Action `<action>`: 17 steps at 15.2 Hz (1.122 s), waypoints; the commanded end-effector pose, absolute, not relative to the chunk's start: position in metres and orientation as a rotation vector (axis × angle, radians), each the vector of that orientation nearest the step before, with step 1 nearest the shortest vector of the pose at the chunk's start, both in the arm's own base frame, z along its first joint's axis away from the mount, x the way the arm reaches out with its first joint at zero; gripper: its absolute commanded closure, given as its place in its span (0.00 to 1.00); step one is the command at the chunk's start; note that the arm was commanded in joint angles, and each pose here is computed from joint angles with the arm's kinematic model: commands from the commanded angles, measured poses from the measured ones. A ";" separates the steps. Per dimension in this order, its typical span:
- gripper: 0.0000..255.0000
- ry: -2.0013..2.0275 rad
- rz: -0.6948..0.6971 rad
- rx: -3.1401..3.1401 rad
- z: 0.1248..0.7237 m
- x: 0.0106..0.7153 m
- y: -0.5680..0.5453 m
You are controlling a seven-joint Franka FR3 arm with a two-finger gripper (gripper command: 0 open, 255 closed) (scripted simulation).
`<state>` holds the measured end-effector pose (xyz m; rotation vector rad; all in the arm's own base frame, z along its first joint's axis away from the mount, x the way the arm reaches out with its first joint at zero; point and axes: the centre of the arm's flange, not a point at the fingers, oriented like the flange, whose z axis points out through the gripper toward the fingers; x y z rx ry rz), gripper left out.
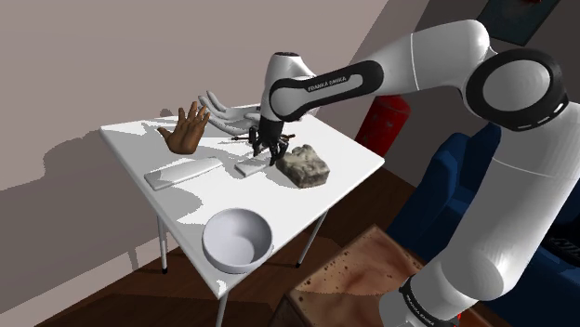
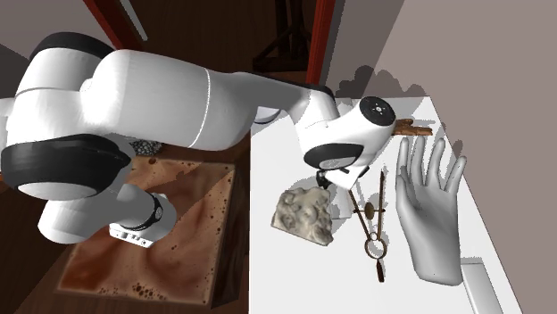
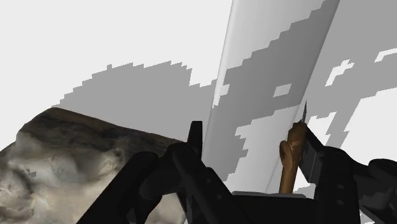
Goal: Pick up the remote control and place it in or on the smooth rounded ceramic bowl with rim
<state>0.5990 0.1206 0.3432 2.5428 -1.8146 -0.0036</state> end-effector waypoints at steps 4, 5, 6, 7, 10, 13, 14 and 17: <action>1.00 -1.816 -0.005 2.540 0.368 0.600 0.119; 1.00 -1.816 -0.005 2.540 0.373 0.600 0.119; 1.00 -1.816 -0.005 2.540 0.378 0.600 0.119; 1.00 -1.816 -0.005 2.540 0.383 0.600 0.119; 1.00 -1.816 -0.005 2.540 0.399 0.600 0.119; 1.00 -1.816 -0.005 2.540 0.415 0.600 0.119; 1.00 -1.816 -0.005 2.540 0.420 0.600 0.119; 1.00 -1.816 -0.005 2.540 0.436 0.600 0.119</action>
